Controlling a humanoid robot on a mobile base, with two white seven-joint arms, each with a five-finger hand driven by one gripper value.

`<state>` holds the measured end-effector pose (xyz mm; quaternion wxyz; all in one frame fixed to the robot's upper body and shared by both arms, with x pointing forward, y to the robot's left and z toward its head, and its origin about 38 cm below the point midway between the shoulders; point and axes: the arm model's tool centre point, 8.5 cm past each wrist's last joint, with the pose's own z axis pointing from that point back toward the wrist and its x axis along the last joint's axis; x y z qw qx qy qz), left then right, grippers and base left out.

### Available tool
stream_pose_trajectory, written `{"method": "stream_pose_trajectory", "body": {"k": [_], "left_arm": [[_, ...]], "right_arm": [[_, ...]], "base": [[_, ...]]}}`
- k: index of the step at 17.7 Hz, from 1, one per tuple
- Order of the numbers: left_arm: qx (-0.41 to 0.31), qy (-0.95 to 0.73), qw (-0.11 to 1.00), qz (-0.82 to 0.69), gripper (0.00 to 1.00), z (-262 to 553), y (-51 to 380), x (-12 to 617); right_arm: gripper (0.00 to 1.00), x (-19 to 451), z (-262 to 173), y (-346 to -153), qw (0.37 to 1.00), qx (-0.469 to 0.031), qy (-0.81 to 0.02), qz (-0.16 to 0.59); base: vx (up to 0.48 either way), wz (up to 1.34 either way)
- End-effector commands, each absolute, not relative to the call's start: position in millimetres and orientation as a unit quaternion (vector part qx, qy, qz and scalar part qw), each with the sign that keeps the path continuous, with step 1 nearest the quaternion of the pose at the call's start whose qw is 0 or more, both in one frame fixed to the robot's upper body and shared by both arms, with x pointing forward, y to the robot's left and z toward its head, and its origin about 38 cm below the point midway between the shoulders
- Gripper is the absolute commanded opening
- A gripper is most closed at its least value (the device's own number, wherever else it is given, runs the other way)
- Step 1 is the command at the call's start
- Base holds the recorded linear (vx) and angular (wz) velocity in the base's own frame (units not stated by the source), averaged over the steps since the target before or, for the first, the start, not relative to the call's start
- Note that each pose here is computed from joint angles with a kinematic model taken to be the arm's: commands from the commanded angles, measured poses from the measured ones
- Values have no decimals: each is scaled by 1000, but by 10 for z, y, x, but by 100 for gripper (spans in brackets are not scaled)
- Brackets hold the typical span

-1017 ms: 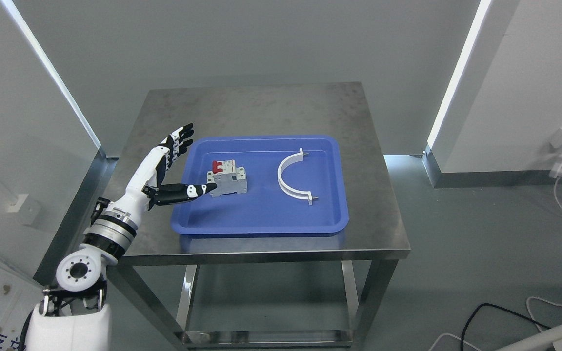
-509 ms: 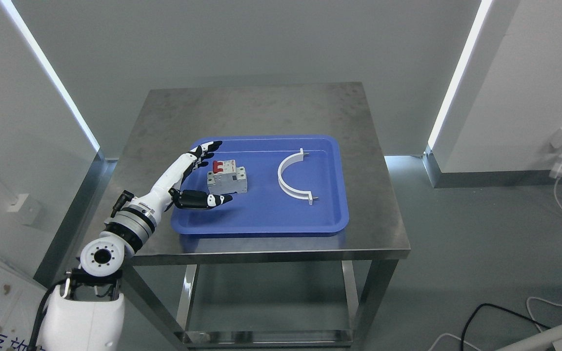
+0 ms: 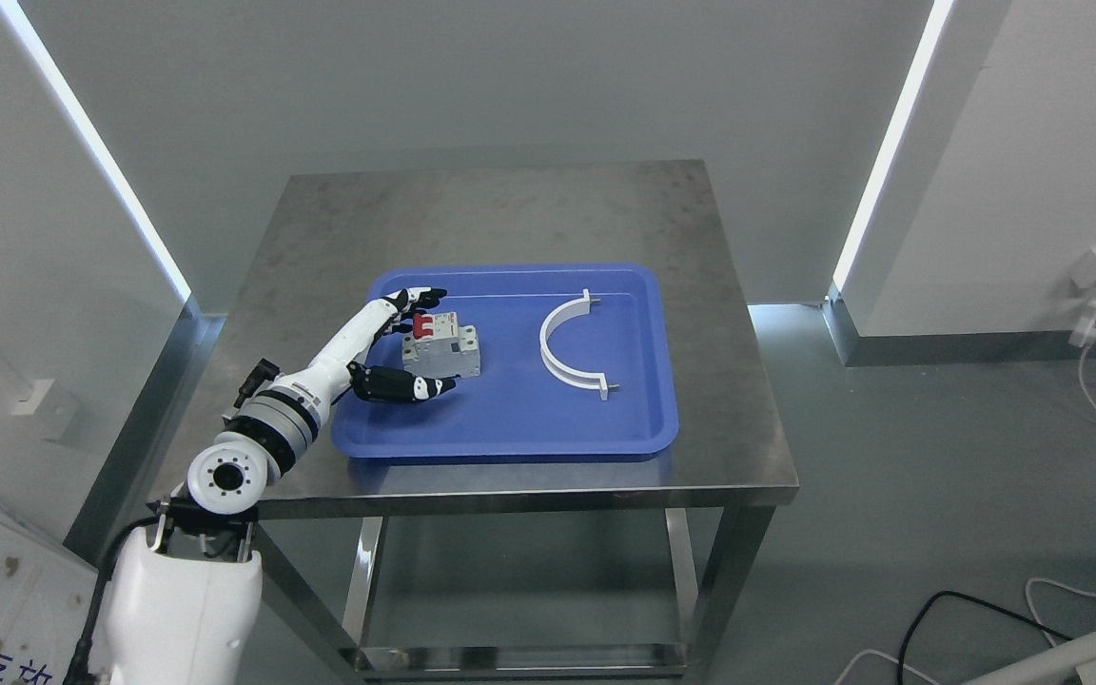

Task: Place circuit breaker on shelf
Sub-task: 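Close the left hand around the circuit breaker, then lift the circuit breaker out of the tray with the left hand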

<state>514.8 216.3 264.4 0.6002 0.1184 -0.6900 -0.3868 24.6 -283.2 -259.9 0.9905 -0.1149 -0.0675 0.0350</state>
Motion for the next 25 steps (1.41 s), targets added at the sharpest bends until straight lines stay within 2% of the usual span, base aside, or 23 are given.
{"method": "stream_pose_trajectory", "body": {"k": [1,3,5,6,7,9,13,17,22,25], "left_arm": [[111,-666,620,-400,66,2436,2071,5259],[110,-668,619,-398,55,2435,2071,5262],[108,-683,606,-392,41,2476,2085,5262],[107,-693,597,-389,29,2501,2101,5257],[106,-699,591,-388,22,2498,2122,5257],[102,-713,579,-383,14,2488,2141,5257],[112,-805,494,-309,14,2900,2388,5158],[158,-909,380,-60,16,3303,2790,4883],[119,-918,372,-75,16,3140,2795,4574],[122,-921,362,-80,16,3192,2873,4487]], "right_arm": [[100,189,-2594,-2932,991,-123,-38,47],[100,189,-2594,-2932,991,-123,-38,47],[100,189,-2594,-2932,991,-123,-38,47],[100,189,-2594,-2932,991,-123,-38,47],[100,189,-2594,-2932,991,-123,-38,47],[100,189,-2594,-2932,991,-123,-38,47],[100,189,-2594,-2932,991,-123,-38,47],[100,189,-2594,-2932,991,-123,-38,47],[100,189,-2594,-2932,991,-123,-38,47],[100,189,-2594,-2932,991,-123,-38,47]], "base": [[0,0],[0,0],[0,0],[0,0],[0,0],[0,0],[0,0],[0,0],[0,0],[0,0]]}}
